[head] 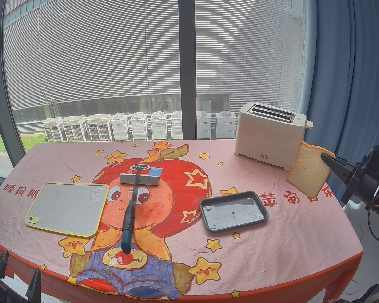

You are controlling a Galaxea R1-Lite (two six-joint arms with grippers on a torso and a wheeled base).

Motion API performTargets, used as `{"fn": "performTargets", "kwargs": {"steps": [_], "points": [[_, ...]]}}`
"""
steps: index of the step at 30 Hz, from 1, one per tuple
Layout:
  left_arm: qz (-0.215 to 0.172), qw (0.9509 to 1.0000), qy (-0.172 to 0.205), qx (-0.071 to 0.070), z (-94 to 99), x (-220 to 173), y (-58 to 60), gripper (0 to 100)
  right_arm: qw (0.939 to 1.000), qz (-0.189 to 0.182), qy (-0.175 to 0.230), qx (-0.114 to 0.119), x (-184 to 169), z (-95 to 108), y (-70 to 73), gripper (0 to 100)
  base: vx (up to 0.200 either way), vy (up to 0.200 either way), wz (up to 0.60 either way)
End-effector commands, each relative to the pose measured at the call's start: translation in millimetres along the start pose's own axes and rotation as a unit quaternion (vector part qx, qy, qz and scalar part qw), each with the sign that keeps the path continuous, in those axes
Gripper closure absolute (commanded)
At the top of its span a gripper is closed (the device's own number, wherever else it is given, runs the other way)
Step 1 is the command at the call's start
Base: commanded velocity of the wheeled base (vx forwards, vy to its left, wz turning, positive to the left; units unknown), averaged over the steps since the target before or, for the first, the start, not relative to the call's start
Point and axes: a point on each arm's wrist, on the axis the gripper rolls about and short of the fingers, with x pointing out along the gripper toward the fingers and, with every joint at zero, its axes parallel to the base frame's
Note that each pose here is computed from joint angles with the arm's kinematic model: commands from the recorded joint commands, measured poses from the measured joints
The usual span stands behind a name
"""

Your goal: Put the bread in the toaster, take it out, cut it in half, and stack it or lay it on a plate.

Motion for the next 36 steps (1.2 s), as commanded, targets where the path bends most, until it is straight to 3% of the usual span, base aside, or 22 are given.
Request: {"fn": "performTargets", "kwargs": {"steps": [1,36], "points": [[0.0,1.0,0.001,0.0,-5.3,0,0.0,0,1.0,0.007,0.004,0.002,1,-1,2.1,100,0.0,0.2,0.0],[-0.001,1.0,0.0,0.001,-4.8,0,-0.1,0,0.9989,0.042,0.019,0.006,1,-9,15.6,100,0.0,0.2,0.0]]}}
